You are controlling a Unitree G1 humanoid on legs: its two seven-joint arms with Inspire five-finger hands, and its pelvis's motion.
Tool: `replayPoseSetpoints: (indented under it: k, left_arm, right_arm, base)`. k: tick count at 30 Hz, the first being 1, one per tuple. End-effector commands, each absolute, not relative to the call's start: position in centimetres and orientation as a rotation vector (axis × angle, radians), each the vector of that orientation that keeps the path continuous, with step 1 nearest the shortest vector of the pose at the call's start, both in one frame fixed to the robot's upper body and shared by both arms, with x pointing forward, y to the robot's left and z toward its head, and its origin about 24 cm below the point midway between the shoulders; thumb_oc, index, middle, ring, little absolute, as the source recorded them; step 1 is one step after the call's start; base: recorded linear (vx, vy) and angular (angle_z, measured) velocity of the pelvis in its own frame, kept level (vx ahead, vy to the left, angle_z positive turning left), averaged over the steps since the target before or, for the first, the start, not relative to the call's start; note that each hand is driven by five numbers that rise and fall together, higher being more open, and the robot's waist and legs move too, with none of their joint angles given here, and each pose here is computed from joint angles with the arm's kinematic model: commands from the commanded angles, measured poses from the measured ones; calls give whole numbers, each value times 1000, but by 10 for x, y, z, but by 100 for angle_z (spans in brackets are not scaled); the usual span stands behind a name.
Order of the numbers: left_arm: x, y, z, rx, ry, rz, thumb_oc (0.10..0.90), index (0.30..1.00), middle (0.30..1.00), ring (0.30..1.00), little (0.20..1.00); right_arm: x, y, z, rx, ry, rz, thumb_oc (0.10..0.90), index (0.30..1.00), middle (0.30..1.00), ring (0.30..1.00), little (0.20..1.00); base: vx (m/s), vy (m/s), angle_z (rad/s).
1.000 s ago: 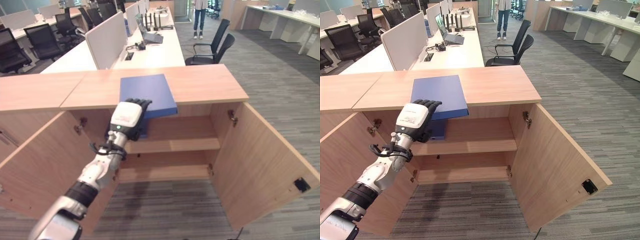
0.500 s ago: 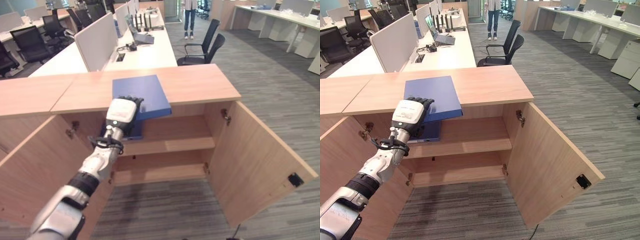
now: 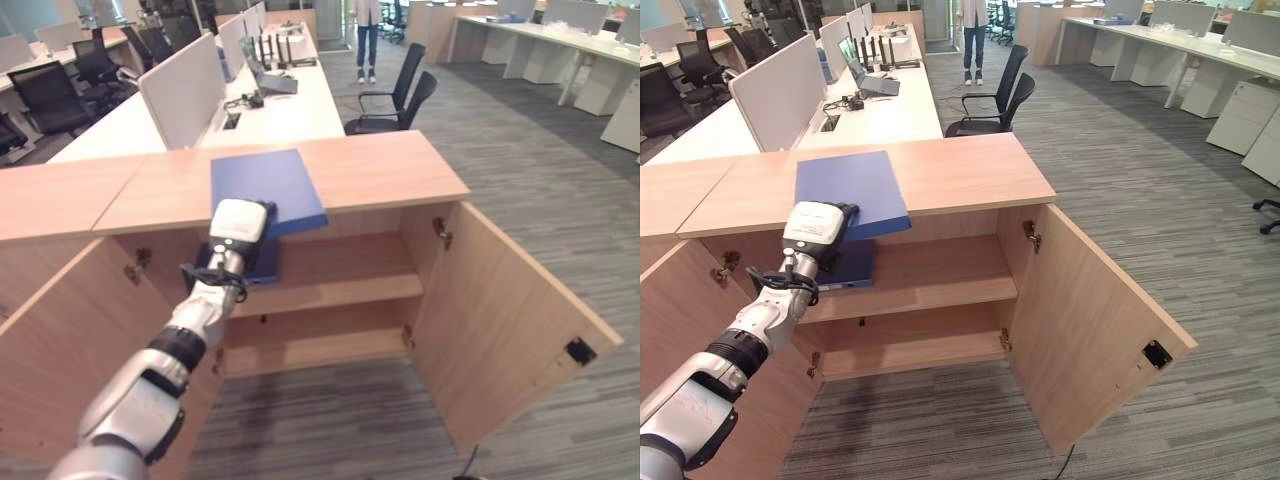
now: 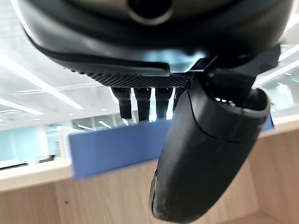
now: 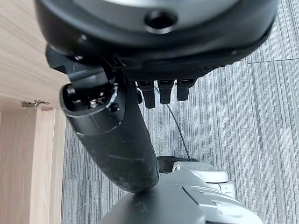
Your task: Put the empty folder in the office cabinet
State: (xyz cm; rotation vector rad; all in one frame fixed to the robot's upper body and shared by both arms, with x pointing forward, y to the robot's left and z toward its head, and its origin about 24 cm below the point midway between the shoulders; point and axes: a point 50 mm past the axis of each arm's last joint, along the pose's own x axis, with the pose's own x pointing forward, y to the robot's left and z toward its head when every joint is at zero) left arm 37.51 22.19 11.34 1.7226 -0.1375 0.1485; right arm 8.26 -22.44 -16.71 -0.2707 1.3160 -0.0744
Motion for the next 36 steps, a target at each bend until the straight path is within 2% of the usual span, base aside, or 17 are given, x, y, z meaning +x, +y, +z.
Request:
replayPoseSetpoints:
  k: [1,8,13,14,17,18,22,23,25,26,27,28,30,32,33,36]
  left_arm:
    - [393,236,168,1744,-190,352,400,300,300,300,300]
    - [391,248,172,1792,-192,397,400,300,300,300,300]
    - [388,238,185,1714,-299,426,400,300,300,300,300]
    - [379,222,188,1577,-410,404,400,300,300,300,300]
    - [357,205,177,1300,-504,350,400,300,300,300,300]
    - [356,206,177,1299,-500,350,400,300,300,300,300]
    - [307,167,132,722,-467,66,400,300,300,300,300]
    - [307,168,132,721,-464,66,400,300,300,300,300]
    - [279,155,114,439,-400,-120,400,300,300,300,300]
    - [279,155,114,439,-399,-120,400,300,300,300,300]
    - [248,147,90,108,-262,-289,400,300,300,300,300]
    - [239,147,83,53,-215,-329,400,300,300,300,300]
    - [226,153,73,25,-148,-351,400,300,300,300,300]
    - [211,174,62,74,-80,-301,400,300,300,300,300]
    - [211,174,62,73,-78,-301,400,300,300,300,300]
    - [199,200,60,168,-49,-232,400,300,300,300,300]
  right_arm:
    - [83,-227,-167,-298,1322,-47,800,900,900,900,900]
    - [83,-226,-167,-304,1322,-45,800,900,900,900,900]
    - [84,-224,-167,-303,1314,-47,800,900,900,900,900]
    - [86,-224,-167,-296,1302,-57,800,900,900,900,900]
    - [89,-219,-167,-266,1288,-74,800,900,900,900,900]
    - [88,-220,-167,-269,1290,-73,800,900,900,900,900]
    - [118,-203,-160,-204,1142,-41,800,900,900,900,900]
    - [118,-203,-160,-205,1144,-41,800,900,900,900,900]
    - [140,-198,-149,-200,1024,-8,800,900,900,900,900]
    - [140,-198,-149,-200,1024,-8,800,900,900,900,900]
    - [173,-196,-125,-228,837,47,800,900,900,900,900]
    - [185,-197,-114,-233,763,59,800,900,900,900,900]
    - [204,-202,-89,-252,618,70,800,900,900,900,900]
    - [227,-213,-40,-342,371,92,800,900,900,900,900]
    - [226,-214,-41,-342,373,92,800,900,900,900,900]
    - [237,-228,16,-440,121,82,800,900,900,900,900]
  base:
    - [0,0,0]
    - [0,0,0]
    - [0,0,0]
    - [-31,-3,1]
    - [0,0,0]
    - [0,0,0]
    - [-5,1,2]
    - [0,0,0]
    - [-30,3,6]
    - [-16,6,8]
    - [-5,4,16]
    - [-10,0,10]
    - [-21,-4,3]
    - [-10,-2,10]
    - [-9,2,13]
    - [-14,-2,8]
